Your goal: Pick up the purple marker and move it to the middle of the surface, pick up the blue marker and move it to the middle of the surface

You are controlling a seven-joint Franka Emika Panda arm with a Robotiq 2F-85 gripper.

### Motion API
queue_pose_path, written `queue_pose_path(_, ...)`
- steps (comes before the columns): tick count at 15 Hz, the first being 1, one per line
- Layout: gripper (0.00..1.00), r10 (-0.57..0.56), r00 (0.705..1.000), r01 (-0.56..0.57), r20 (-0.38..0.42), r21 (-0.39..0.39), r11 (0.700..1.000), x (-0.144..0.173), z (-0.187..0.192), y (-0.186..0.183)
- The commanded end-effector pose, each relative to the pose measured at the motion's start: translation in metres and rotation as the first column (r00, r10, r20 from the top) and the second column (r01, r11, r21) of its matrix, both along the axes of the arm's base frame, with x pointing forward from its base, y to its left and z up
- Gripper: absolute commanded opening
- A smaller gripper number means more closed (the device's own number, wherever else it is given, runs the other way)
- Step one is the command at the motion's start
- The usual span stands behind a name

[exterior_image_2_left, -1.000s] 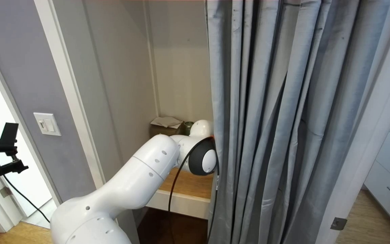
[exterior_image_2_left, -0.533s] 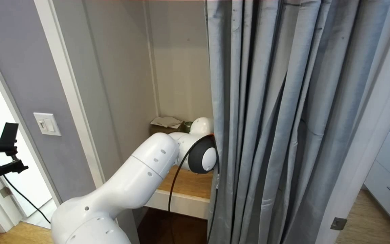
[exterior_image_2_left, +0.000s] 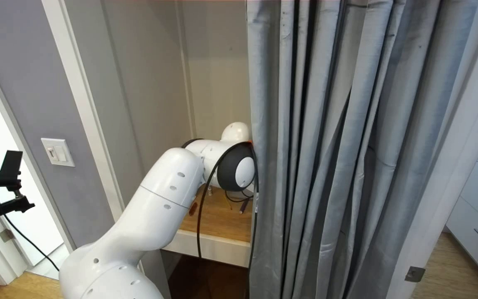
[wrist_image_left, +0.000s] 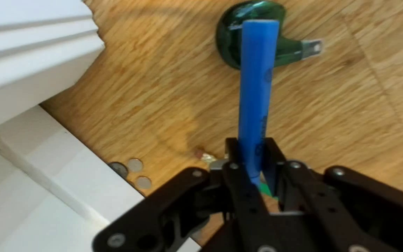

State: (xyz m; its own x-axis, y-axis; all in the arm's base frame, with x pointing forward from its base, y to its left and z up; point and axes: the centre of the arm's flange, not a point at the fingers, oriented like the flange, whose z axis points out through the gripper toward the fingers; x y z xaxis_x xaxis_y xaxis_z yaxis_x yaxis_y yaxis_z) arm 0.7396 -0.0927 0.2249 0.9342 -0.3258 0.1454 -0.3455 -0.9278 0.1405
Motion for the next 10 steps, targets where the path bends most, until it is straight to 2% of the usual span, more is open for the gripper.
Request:
queue_pose_path(1, 0.1, 0.15, 0.987, -0.153, 0.054, 0.056, 0.987, -0.043, 0.023, 0.06)
queue_pose_path(4, 0.1, 0.309, 0.943, -0.317, 0.126, 0.046, 0.947, -0.049, 0.031, 0.113)
queue_pose_path(7, 0.1, 0.448, 0.879, -0.459, 0.167, 0.038, 0.887, -0.054, 0.032, 0.154)
queue_pose_path(8, 0.08, 0.375, 0.916, -0.384, 0.146, 0.041, 0.922, -0.032, 0.027, 0.144)
queue_pose_path(9, 0.19, 0.388, 0.91, -0.398, 0.148, 0.044, 0.916, -0.034, 0.026, 0.152)
queue_pose_path(10, 0.19, 0.388, 0.91, -0.398, 0.147, 0.045, 0.916, -0.034, 0.025, 0.154)
